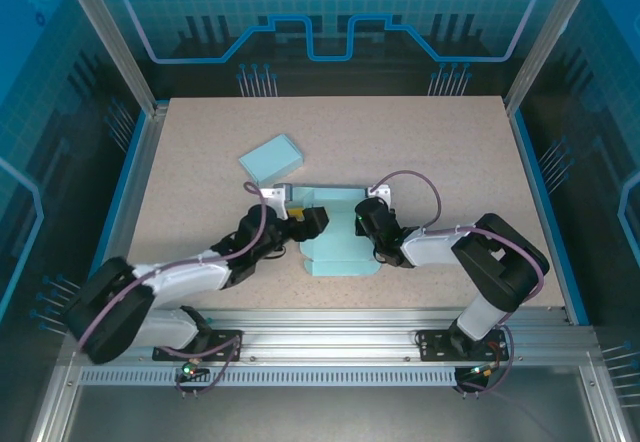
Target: Fold the paper box
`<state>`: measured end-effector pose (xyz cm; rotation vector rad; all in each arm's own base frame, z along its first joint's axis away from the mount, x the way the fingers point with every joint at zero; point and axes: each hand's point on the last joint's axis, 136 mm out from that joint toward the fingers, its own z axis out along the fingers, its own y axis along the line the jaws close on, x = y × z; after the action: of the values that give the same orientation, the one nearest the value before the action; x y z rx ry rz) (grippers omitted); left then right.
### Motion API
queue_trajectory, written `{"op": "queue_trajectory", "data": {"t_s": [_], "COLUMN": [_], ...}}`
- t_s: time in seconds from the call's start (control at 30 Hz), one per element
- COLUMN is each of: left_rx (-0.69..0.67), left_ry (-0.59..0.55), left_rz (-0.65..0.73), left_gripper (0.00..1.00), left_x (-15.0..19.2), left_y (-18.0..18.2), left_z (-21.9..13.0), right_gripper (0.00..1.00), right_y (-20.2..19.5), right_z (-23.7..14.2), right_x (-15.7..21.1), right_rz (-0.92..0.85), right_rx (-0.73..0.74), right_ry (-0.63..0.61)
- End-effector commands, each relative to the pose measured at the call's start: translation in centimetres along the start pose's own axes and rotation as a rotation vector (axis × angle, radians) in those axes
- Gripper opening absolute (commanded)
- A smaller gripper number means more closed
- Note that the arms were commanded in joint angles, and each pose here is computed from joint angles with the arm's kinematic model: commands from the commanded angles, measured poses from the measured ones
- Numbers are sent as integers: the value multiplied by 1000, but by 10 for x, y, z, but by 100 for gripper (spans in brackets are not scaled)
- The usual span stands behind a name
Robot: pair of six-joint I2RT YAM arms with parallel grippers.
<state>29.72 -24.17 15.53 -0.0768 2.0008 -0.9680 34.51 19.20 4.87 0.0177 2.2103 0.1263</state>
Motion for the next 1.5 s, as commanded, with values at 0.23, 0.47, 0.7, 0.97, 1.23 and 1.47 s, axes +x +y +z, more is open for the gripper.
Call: {"op": "queue_trajectory", "data": {"t_s": [0.23, 0.47, 0.7, 0.97, 1.23, 1.47], "left_rx": [-294, -514, -582, -498, -414, -342], "left_ry": [-153, -215, -118, -35, 53, 82], "left_rz": [104, 67, 131, 216, 232, 197], "left_gripper": [89, 68, 63, 66, 68, 68], "left_x": [-63, -105, -105, -94, -82, -65], "left_y": [41, 101, 132, 144, 143, 124], "left_z": [-75, -86, -47, 12, 48, 42], "right_gripper": [0, 0, 0, 0, 0, 0], "right_y": [-2, 4, 7, 10, 5, 8], "right_z": [-7, -4, -4, -2, 0, 4], "right_x": [7, 9, 8, 9, 9, 9], "right_rz": [-8, -8, -13, -19, -32, -39], "right_rx": [5, -15, -24, -31, -2, 8], "right_ry": [19, 32, 34, 42, 47, 60]}}
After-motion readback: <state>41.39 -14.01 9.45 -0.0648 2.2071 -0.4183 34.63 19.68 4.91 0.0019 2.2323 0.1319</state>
